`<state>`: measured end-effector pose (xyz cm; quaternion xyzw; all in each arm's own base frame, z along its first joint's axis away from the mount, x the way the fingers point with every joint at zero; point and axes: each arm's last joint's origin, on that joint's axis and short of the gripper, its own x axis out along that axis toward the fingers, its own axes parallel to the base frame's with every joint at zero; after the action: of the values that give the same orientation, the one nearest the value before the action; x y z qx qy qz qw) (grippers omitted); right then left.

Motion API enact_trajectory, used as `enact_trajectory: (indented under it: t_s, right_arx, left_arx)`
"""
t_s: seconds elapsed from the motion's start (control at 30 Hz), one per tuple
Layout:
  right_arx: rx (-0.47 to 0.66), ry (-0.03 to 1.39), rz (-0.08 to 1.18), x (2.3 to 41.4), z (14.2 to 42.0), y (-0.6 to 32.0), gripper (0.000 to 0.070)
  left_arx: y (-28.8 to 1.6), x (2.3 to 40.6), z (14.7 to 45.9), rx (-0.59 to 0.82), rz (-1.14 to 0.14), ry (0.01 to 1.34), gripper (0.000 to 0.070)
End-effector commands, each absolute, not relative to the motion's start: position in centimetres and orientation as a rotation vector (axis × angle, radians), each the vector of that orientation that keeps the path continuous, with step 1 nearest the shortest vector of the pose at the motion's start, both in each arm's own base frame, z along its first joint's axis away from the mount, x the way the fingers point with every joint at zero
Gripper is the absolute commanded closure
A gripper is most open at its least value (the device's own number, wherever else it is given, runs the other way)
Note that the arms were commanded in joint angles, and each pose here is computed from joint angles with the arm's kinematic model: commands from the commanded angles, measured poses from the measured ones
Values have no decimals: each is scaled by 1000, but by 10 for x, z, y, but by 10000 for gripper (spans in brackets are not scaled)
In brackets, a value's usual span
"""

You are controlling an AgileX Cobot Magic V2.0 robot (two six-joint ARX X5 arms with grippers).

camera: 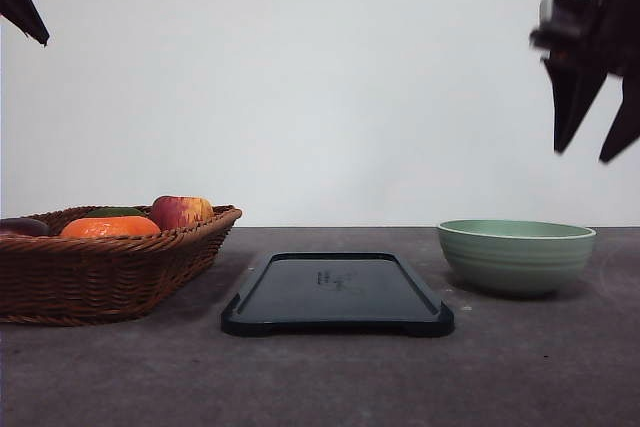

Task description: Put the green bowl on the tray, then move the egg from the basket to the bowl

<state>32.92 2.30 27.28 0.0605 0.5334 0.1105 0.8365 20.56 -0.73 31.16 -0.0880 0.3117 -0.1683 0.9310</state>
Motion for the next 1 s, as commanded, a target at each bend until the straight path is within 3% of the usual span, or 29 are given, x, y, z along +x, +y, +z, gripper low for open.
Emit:
enact_trajectory:
  t_s: [0.0,0.13,0.27,0.73,0.97]
  right_arx:
    - [112,1144,239,338,267,23,390]
    - [116,1191,236,345,251,23,394]
    - [115,1210,235,349,244,24,441]
    - [98,1277,218,357,221,23,446]
    - [101,1309,216,360,212,24,584]
  left_arx:
    - [-7,207,319,-168,-355,613,297]
    - [-7,207,319,-172,-353,615,298]
    - [-8,207,319,-172,-354,615,298]
    - [-8,207,319,-170,-354,611,298]
    - [-8,208,319,-170,-354,611,298]
